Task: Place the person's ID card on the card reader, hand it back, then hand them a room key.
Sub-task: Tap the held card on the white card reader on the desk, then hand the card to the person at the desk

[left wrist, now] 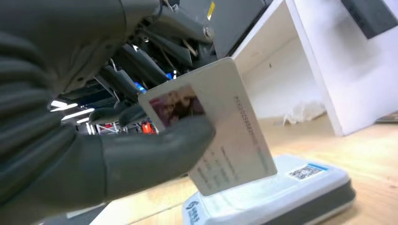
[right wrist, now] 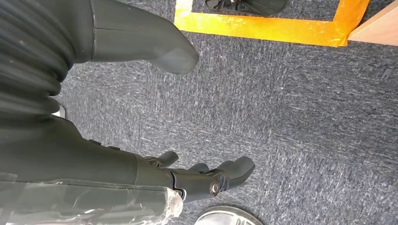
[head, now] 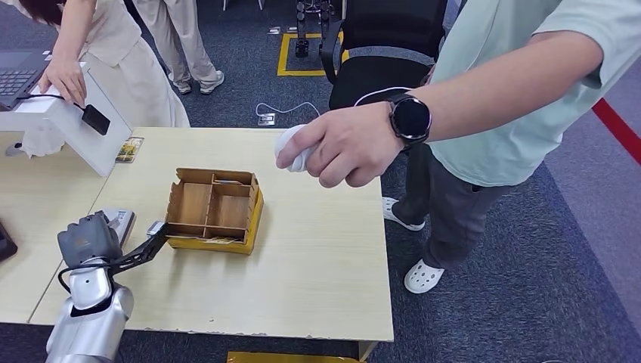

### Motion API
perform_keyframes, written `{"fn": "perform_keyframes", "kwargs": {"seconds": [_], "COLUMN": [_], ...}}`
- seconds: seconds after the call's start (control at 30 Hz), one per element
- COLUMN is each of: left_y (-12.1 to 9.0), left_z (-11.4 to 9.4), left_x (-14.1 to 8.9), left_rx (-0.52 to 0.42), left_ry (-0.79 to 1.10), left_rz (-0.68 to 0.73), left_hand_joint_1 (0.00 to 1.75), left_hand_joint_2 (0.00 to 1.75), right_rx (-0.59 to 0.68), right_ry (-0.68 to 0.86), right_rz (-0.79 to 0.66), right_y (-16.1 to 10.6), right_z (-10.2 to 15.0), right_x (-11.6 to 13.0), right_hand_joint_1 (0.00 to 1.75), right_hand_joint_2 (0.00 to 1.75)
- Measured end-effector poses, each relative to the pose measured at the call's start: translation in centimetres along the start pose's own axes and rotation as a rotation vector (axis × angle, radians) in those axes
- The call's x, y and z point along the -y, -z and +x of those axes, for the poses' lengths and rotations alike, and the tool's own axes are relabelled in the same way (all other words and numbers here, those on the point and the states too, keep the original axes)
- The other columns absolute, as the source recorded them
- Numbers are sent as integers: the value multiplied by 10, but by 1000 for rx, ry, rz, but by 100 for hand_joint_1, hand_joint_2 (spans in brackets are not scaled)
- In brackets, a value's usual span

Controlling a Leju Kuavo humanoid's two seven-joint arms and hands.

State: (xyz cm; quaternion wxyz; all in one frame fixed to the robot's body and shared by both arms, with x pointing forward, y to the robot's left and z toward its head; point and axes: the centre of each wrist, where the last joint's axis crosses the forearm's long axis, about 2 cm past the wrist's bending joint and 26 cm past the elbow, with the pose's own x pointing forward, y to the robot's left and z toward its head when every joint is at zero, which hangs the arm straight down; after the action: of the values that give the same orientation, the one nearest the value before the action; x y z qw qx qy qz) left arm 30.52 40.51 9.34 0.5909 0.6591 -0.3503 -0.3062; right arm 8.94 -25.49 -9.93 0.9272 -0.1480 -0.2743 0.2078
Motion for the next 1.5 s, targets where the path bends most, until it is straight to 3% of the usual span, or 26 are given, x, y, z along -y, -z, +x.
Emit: {"fn": "perform_keyframes", "kwargs": {"seconds": [0.4,0.77,1.13,1.5], "left_y": [16,19,9,3], "left_z": [-25,-33,-28,-22], "left_x": [-9,-8,16,28], "left_rx": [-62,-81,11,52], "left_ry": [64,94,120,112], "left_rz": [33,13,-152,-222], "left_hand_joint_1": [175,175,175,175], "left_hand_joint_2": [175,175,175,175], "right_rx": [-5,-6,-7,-5], "right_ry": [-6,-6,2,4], "right_rz": [1,-3,-5,-15], "right_y": [-1,-1,-1,0], "right_z": [-3,-3,-3,-1], "right_x": [-1,-1,0,2], "right_hand_joint_1": [0,0,0,0], "right_hand_joint_2": [175,175,175,175]}}
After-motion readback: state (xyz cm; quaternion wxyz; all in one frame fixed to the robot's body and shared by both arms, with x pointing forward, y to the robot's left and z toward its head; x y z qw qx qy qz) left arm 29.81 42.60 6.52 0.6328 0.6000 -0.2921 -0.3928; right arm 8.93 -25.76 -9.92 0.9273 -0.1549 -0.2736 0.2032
